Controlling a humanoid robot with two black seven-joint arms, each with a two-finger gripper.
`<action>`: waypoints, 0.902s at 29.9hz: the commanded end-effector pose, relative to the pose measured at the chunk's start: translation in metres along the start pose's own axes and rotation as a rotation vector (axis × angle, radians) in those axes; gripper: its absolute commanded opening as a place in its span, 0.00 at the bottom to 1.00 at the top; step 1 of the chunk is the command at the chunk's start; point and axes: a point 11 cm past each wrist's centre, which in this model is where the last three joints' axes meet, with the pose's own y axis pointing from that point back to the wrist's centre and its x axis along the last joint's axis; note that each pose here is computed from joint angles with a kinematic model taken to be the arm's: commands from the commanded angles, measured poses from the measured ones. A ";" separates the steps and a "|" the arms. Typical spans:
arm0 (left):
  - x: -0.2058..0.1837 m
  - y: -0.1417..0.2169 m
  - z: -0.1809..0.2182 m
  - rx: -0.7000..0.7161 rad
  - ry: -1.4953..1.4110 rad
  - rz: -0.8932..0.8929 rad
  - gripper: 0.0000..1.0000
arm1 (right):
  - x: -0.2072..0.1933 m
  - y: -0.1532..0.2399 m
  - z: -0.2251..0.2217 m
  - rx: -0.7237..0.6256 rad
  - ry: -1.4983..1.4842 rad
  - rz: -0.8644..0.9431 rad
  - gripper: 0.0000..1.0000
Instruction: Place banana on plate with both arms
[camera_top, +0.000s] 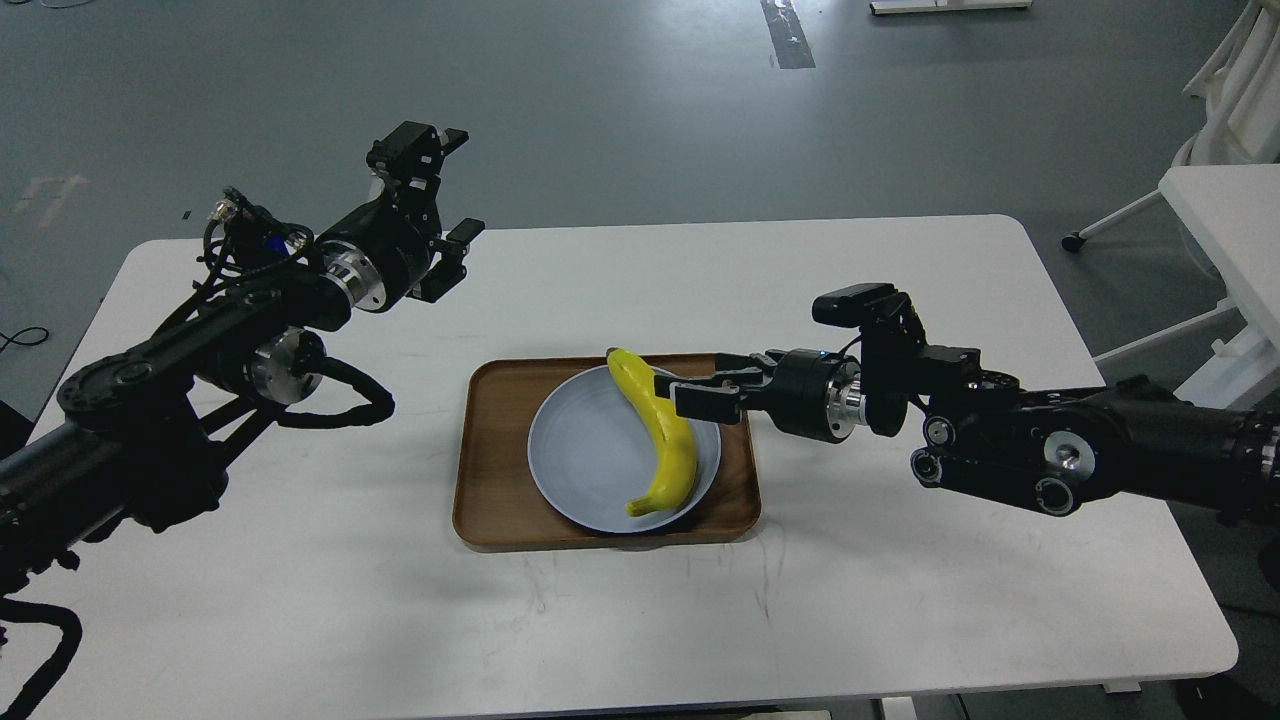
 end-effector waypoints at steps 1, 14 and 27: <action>0.001 0.000 0.001 -0.006 0.009 0.004 0.99 | 0.040 -0.002 -0.010 0.026 -0.202 0.143 1.00; 0.008 0.002 0.008 -0.053 0.076 0.032 0.99 | 0.127 0.036 0.018 0.121 -1.136 0.568 1.00; 0.017 0.009 -0.005 -0.042 0.222 0.068 0.98 | 0.115 0.051 0.044 0.091 -1.429 0.574 1.00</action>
